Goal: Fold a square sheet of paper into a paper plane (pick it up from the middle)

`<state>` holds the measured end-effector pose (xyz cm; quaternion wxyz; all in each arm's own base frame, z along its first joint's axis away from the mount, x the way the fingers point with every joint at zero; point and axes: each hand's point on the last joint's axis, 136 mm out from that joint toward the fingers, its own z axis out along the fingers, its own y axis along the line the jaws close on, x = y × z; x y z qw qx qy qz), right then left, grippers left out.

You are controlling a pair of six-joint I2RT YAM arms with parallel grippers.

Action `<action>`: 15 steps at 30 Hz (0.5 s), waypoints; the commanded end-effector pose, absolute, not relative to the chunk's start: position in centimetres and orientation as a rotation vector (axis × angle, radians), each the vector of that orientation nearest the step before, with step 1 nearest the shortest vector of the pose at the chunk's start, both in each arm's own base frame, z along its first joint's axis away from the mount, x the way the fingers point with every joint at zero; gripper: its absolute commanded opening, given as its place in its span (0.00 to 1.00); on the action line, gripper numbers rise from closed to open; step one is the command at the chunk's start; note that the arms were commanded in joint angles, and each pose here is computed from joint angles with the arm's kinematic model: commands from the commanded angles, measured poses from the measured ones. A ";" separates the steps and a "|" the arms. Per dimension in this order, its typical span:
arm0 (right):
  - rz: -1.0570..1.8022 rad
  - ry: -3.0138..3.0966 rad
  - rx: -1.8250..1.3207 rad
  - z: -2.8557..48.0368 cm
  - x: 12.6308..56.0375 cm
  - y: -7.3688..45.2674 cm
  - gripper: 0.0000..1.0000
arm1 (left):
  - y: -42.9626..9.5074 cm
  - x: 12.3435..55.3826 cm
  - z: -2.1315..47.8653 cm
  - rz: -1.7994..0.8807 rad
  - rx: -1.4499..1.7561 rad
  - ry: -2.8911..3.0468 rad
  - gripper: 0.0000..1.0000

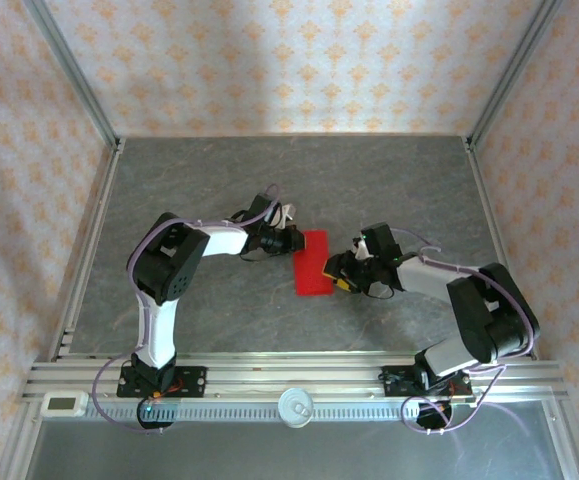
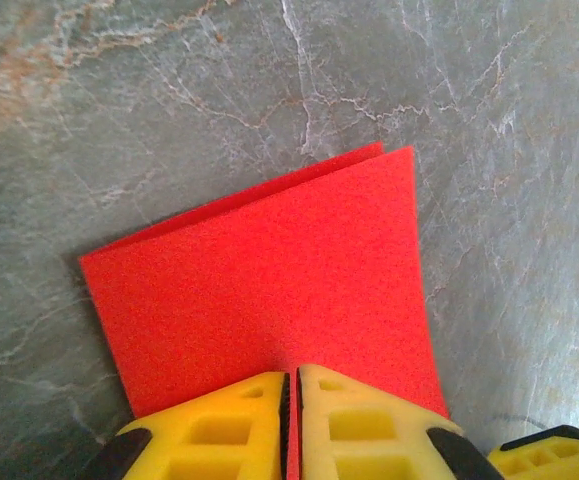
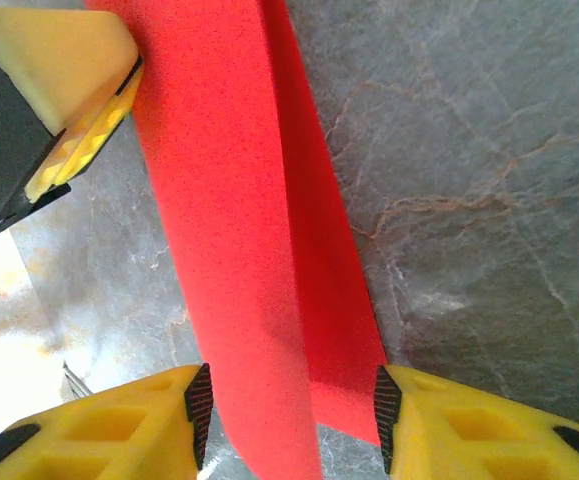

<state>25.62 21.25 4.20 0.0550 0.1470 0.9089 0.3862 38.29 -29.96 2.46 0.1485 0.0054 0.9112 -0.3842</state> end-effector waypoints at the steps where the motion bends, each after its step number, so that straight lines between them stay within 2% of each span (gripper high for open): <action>1: 1.228 2.751 0.424 4.7 25.8 22.0 0.49 | -28.8 37.1 -0.2 -1.065 -0.003 2.689 0.14; 10: 1.337 2.669 0.390 6.5 27.9 23.6 0.42 | -29.0 37.3 0.2 -1.085 0.017 2.681 0.14; 15: 1.359 2.647 0.405 6.3 29.3 23.6 0.31 | -29.2 37.4 0.4 -1.085 0.035 2.681 0.14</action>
